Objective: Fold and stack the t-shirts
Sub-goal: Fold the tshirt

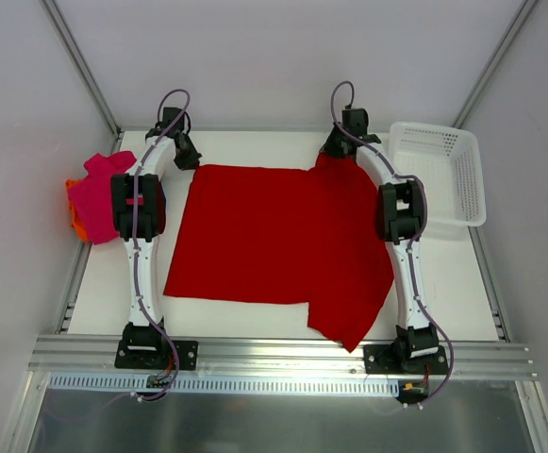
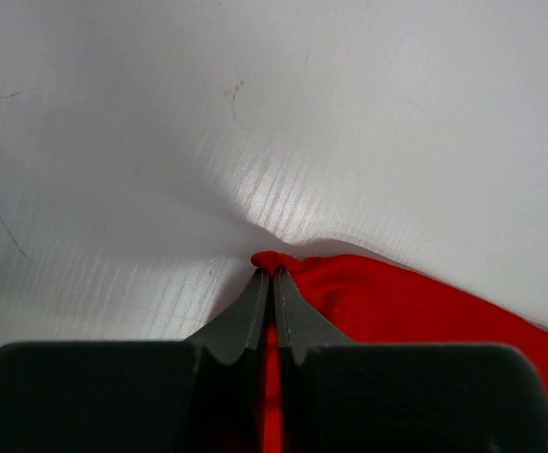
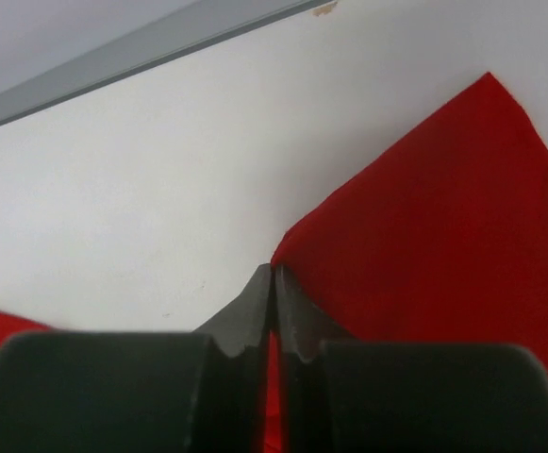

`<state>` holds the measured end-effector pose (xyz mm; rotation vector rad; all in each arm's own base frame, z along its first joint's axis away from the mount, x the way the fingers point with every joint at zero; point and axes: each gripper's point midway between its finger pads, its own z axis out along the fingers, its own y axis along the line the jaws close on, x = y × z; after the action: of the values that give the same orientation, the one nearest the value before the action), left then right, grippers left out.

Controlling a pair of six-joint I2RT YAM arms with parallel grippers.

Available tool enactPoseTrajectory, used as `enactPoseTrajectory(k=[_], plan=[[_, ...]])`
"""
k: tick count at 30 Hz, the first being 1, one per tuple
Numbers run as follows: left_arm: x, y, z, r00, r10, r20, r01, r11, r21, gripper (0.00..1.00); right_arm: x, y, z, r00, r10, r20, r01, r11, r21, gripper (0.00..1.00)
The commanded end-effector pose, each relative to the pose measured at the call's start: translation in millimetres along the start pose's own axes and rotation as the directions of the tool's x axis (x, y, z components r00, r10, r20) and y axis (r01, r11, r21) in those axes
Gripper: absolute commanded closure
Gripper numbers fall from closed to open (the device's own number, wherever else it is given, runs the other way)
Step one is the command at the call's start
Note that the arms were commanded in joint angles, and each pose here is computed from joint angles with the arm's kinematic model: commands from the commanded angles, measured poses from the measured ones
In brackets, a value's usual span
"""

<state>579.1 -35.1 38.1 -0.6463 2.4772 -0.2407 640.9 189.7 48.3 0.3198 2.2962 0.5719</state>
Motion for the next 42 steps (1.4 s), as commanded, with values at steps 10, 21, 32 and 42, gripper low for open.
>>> enactPoseTrajectory(k=[10,21,32,42], plan=[[-24.9,2.0,-37.2,0.997,-0.006,0.078,0.007,1.000,-0.017,1.00,-22.0,22.9,-48.8,0.988,-0.130,0.079,0.128,0.991,0.041,0.99],[-27.3,3.0,-65.6,0.994,-0.020,0.106,0.022,1.000,-0.021,1.00,2.6,21.0,-101.6,0.964,-0.255,0.080,0.237,0.953,0.189,1.00],[-6.9,5.2,-78.4,0.997,-0.005,0.083,0.007,0.999,-0.031,1.00,34.7,27.7,-149.2,0.936,-0.345,0.067,0.314,0.906,0.285,0.99],[20.0,16.8,-83.7,0.998,0.022,0.051,-0.019,0.999,-0.051,1.00,68.8,30.3,-200.6,0.919,-0.387,0.073,0.335,0.866,0.371,0.99]])
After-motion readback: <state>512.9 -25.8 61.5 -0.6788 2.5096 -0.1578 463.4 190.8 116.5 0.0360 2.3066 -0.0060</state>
